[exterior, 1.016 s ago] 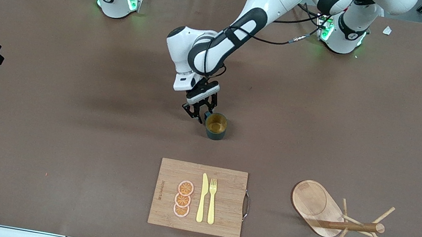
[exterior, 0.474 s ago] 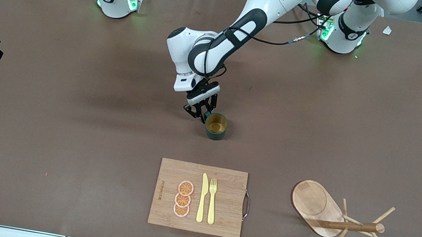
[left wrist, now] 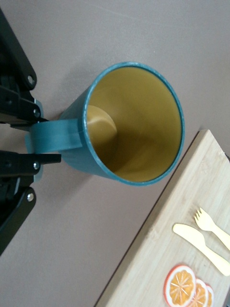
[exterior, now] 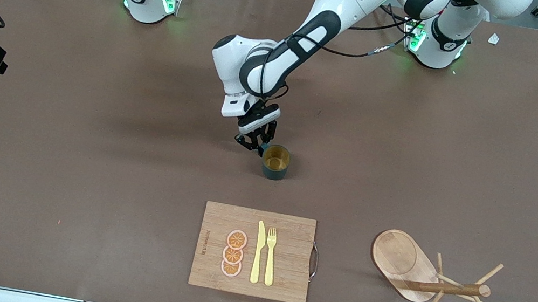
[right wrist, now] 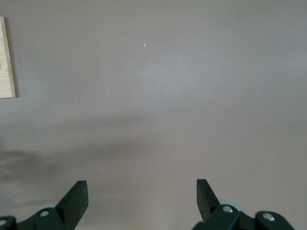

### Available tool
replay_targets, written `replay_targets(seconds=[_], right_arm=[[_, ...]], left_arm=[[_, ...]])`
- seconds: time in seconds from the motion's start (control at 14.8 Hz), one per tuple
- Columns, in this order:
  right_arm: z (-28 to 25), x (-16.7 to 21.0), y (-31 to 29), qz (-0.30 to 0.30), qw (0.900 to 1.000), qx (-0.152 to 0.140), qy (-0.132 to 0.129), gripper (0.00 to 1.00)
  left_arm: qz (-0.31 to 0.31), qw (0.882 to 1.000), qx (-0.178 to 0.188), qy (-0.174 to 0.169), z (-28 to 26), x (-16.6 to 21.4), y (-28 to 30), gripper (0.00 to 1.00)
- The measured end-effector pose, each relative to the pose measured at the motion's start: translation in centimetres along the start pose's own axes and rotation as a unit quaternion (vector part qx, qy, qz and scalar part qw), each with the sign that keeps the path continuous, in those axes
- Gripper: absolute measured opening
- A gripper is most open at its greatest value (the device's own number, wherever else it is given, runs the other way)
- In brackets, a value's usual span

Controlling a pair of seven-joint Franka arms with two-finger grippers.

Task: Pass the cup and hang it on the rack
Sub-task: 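Lift the mug with the left gripper and carry it to the rack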

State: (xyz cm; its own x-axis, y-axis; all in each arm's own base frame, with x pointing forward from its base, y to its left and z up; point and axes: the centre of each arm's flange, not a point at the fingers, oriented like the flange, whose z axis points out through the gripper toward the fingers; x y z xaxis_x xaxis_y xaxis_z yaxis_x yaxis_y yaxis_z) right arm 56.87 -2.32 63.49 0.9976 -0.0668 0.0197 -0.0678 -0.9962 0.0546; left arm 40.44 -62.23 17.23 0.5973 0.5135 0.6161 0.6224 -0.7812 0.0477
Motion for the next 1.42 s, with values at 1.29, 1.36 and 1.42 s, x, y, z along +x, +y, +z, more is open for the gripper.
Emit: replay_targets(seconds=[1.29, 1.36, 1.42], right_arm=[[-0.3, 0.0, -0.3, 0.005, 0.999, 0.038, 0.003, 1.00], [-0.3, 0.0, -0.3, 0.004, 0.999, 0.038, 0.003, 1.00], [-0.3, 0.0, -0.4, 0.004, 0.999, 0.038, 0.003, 1.00]], left_arm=[[-0.152, 0.952, -0.029, -0.265, -6.4, 38.1, -0.1, 0.21], [-0.158, 0.944, -0.036, -0.287, -6.1, 40.0, -0.7, 0.21], [-0.165, 0.936, -0.043, -0.309, -5.8, 42.0, -1.4, 0.21]])
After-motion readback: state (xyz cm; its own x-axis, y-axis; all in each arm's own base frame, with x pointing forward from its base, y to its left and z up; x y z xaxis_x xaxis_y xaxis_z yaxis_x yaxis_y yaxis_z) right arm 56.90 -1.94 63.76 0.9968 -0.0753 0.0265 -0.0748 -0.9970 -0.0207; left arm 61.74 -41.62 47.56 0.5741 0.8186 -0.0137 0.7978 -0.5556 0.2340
